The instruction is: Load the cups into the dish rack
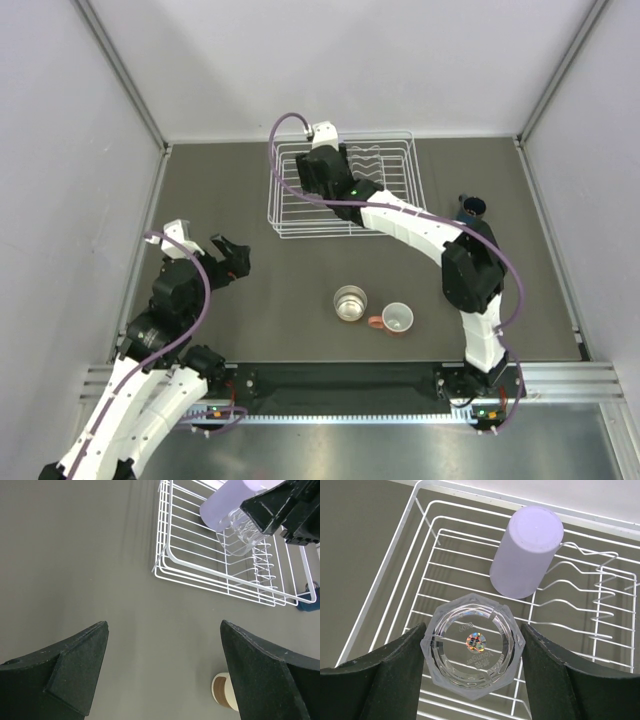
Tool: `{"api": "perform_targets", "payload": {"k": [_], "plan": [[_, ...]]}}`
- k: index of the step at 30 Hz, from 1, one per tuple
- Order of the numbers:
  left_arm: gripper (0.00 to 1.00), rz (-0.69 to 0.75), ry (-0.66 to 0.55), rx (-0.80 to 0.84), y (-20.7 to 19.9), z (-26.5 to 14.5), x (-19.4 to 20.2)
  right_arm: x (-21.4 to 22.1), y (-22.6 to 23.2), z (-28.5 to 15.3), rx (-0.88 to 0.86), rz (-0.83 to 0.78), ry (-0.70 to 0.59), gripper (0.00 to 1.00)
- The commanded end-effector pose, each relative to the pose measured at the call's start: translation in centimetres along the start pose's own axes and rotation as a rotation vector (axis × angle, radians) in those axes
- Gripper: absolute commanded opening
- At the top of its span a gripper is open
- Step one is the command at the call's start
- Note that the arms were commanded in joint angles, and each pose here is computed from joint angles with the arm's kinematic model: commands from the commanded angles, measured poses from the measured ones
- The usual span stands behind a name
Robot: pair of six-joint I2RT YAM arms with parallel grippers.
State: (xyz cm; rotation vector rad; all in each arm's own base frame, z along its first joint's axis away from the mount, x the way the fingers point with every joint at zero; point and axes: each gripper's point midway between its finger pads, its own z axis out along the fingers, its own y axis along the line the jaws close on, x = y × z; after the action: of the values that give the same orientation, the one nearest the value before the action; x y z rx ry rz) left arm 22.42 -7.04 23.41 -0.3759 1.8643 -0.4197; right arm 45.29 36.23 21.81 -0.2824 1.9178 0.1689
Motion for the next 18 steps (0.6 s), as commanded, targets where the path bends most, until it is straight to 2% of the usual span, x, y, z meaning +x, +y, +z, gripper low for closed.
{"api": "perform_targets", "payload": {"k": [1, 18], "plan": [[0.98, 0.027, -0.029, 0.012, 0.0, -0.2, -0.5, -3.5, -0.8, 0.5, 0.044, 0.022, -0.135, 0.0], [0.98, 0.014, -0.026, 0.012, 0.1, 0.0, -0.1, 1.9, -3.0, 4.8, 0.084, 0.046, -0.085, 0.0]]}}
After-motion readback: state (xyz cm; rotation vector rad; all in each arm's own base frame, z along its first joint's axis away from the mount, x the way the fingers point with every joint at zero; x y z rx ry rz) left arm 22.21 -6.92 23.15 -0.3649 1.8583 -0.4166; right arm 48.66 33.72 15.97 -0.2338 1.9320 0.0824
